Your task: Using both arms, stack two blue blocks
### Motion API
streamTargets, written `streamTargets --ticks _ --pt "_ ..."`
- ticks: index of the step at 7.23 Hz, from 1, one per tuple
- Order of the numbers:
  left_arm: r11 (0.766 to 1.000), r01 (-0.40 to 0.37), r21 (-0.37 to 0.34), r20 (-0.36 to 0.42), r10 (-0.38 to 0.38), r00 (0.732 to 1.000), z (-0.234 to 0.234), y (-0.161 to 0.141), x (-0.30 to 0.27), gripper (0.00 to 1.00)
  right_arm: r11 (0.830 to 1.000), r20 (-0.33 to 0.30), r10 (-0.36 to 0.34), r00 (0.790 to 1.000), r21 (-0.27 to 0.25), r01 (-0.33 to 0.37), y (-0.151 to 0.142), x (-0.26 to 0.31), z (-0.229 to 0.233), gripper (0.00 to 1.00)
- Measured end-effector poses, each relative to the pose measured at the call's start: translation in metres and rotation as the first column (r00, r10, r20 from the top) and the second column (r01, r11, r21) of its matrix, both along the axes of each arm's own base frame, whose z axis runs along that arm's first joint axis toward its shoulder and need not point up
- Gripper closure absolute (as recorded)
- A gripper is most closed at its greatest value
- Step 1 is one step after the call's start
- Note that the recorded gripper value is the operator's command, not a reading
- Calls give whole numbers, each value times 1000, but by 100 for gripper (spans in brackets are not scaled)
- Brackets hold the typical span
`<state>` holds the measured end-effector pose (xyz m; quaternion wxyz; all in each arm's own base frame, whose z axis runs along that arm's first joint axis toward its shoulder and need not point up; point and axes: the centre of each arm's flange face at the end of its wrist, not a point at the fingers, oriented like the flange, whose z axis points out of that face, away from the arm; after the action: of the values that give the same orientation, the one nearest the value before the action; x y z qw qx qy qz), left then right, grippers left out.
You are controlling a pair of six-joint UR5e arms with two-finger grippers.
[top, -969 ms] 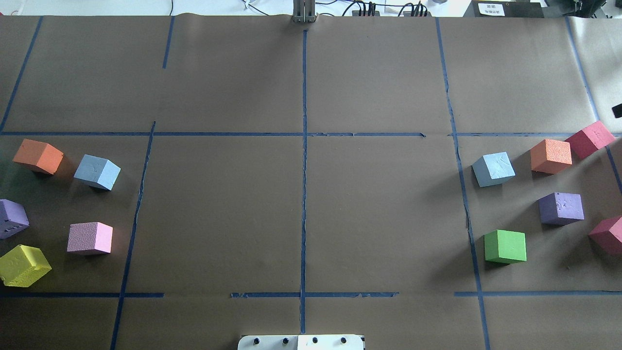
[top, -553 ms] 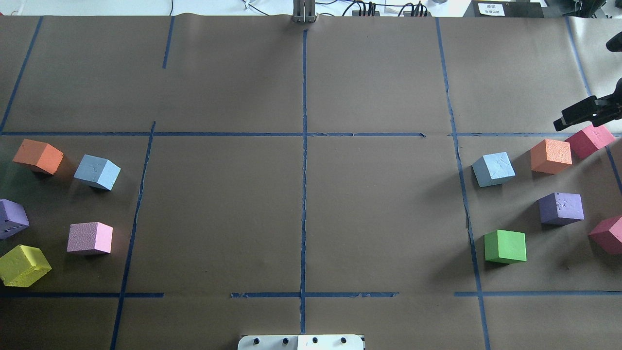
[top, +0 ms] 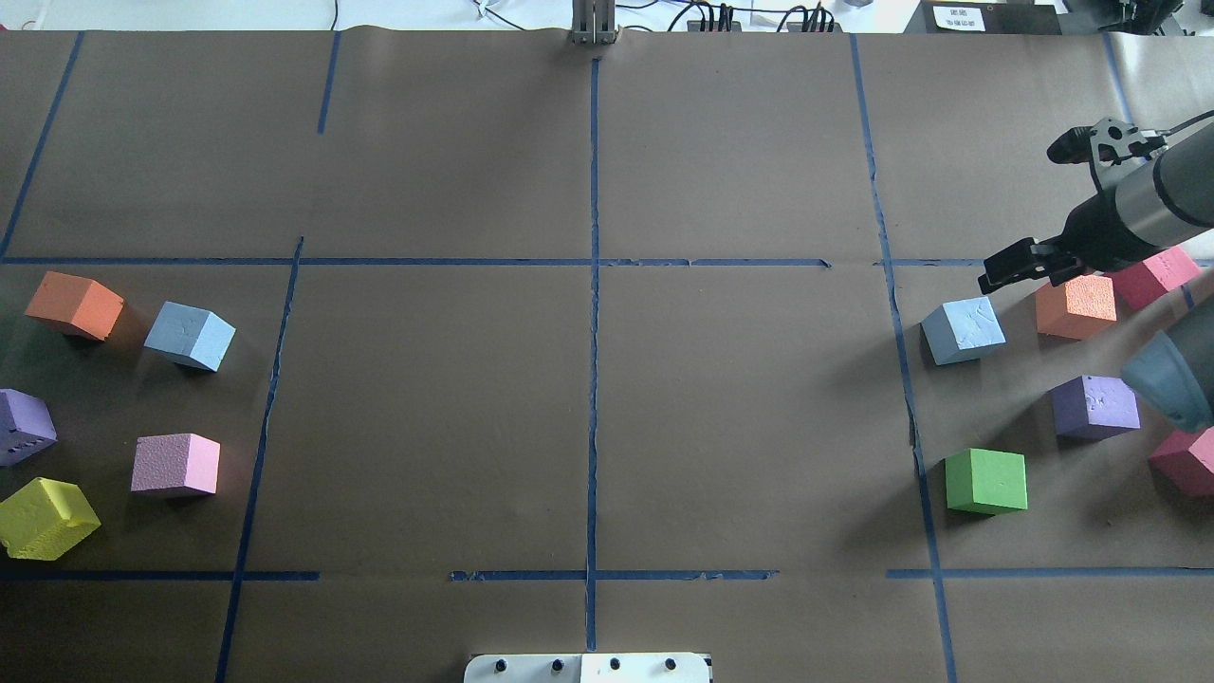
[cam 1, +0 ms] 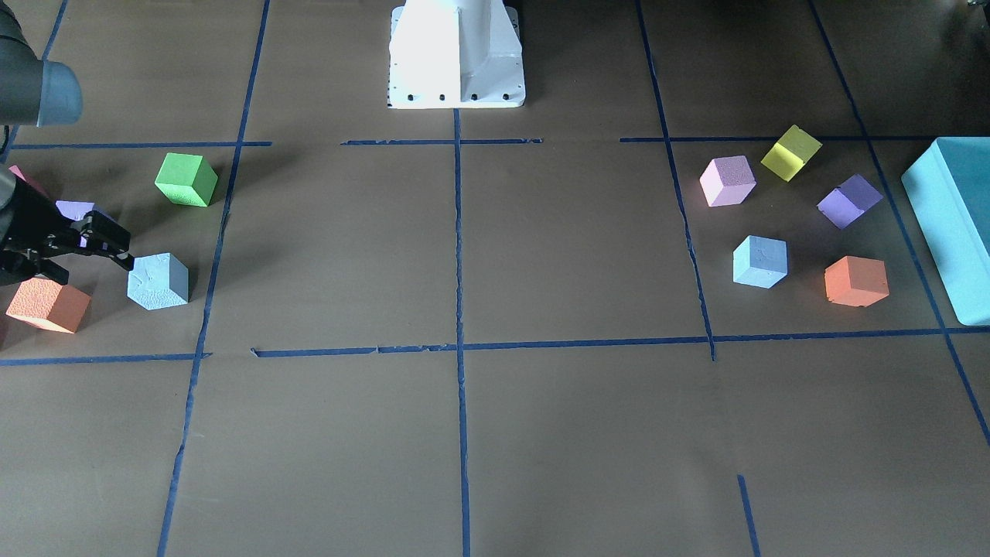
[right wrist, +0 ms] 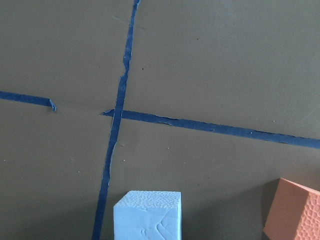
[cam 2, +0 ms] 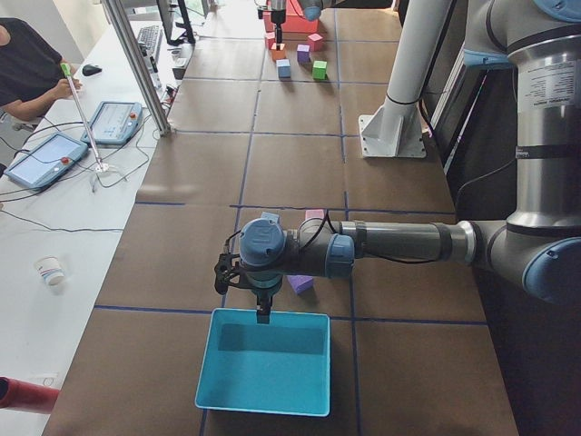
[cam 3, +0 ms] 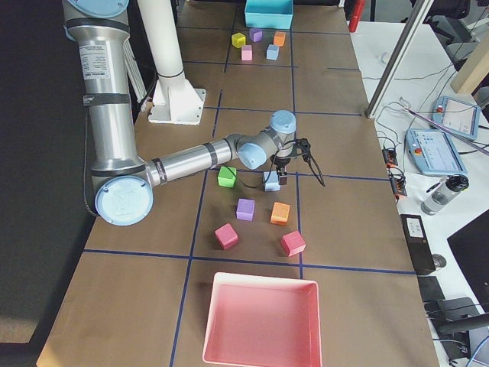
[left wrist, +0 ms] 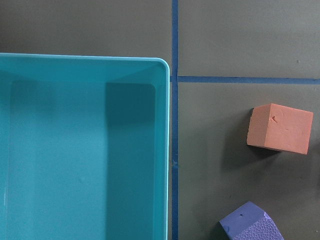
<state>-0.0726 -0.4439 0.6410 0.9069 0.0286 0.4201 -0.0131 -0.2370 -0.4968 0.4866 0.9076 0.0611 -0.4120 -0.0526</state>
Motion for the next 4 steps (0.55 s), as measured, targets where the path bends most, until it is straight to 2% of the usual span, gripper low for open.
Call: streamTargets --ticks 4 --pt "1000 0 5 0 0 1000 -2 -1 0 0 999 -55 -37 998 -11 36 11 -48 15 0"
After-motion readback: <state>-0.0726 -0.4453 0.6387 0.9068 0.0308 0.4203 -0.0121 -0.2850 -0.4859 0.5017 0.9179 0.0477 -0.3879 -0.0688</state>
